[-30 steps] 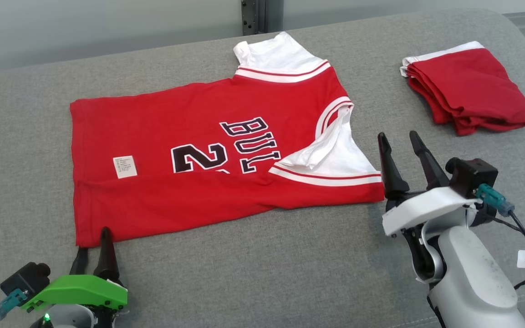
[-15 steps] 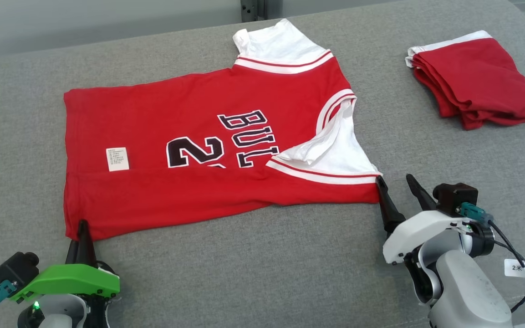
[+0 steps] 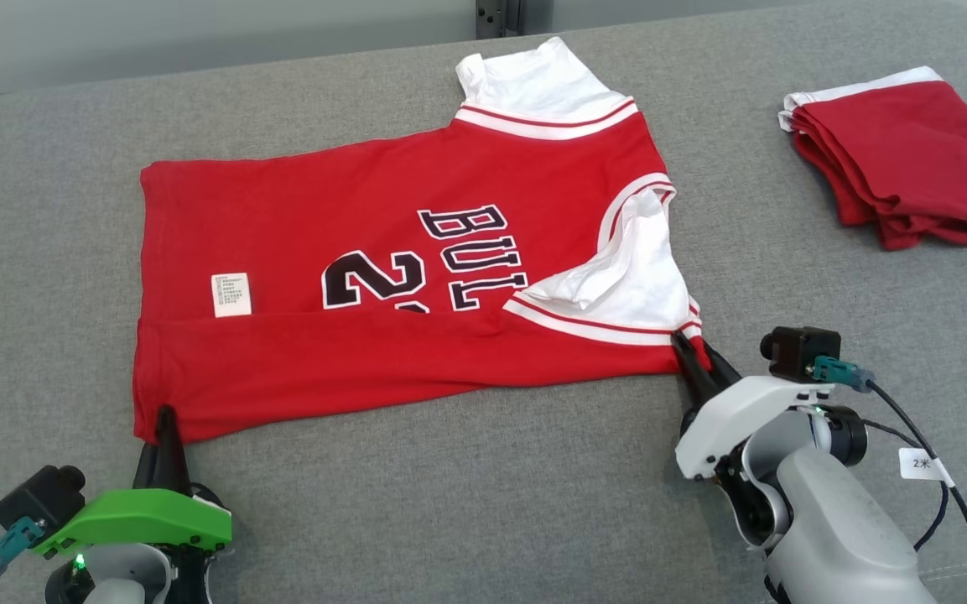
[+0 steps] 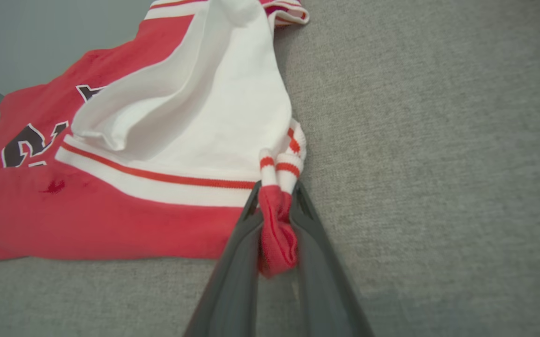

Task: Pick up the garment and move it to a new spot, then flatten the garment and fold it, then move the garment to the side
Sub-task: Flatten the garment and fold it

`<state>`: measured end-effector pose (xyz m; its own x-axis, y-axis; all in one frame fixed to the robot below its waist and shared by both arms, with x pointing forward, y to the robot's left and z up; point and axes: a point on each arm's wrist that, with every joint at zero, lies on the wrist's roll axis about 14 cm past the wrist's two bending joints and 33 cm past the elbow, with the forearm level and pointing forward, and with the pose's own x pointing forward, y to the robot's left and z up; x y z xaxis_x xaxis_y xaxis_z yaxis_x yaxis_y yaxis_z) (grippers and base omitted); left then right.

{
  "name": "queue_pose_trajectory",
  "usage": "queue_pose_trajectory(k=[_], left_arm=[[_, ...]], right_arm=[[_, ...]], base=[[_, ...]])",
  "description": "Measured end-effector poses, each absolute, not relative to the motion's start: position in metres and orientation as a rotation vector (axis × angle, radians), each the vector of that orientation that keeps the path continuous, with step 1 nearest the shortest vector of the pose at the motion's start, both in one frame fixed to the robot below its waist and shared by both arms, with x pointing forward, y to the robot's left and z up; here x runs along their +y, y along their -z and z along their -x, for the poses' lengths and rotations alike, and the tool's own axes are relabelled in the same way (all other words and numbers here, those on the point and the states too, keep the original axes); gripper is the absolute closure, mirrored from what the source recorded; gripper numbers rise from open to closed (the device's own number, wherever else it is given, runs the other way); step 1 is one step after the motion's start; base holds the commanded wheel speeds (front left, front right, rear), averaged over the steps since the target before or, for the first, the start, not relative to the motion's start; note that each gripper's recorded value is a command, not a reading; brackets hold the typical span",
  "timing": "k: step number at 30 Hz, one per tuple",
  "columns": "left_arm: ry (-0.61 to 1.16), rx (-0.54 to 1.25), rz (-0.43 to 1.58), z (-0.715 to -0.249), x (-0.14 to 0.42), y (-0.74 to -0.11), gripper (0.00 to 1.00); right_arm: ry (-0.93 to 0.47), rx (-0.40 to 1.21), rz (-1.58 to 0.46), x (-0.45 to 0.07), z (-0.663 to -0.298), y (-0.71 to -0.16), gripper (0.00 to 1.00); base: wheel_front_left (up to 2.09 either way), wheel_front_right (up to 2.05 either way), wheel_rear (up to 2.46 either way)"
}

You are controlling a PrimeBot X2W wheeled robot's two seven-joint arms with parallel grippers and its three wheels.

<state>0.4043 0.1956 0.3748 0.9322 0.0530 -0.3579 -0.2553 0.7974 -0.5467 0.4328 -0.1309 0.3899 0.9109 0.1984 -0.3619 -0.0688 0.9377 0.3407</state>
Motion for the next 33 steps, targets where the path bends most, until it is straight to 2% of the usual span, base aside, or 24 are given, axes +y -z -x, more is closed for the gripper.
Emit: queue_pose_trajectory(k=[10, 15, 26, 32, 33], left_arm=[[-0.094, 0.217, 0.641, -0.411, 0.185, -0.411, 1.00], [-0.068, 0.230, 0.645, -0.393, 0.178, -0.413, 1.00], [-0.124, 0.403, 0.678, -0.325, 0.170, -0.374, 1.00], [-0.148, 0.440, 0.688, -0.312, 0.169, -0.365, 1.00], [-0.149, 0.442, 0.687, -0.311, 0.169, -0.365, 0.81]], right_arm=[[-0.112, 0.259, -0.355, -0.158, -0.447, -0.439, 1.00], [-0.102, 0.267, -0.361, -0.168, -0.426, -0.444, 1.00], [-0.022, 0.412, -0.379, -0.182, -0.353, -0.413, 1.00], [0.018, 0.457, -0.388, -0.189, -0.333, -0.403, 1.00], [0.024, 0.461, -0.384, -0.190, -0.331, -0.402, 0.89]], base=[[0.00, 0.00, 0.00], [0.00, 0.00, 0.00], [0.00, 0.00, 0.00], [0.00, 0.00, 0.00], [0.00, 0.00, 0.00]])
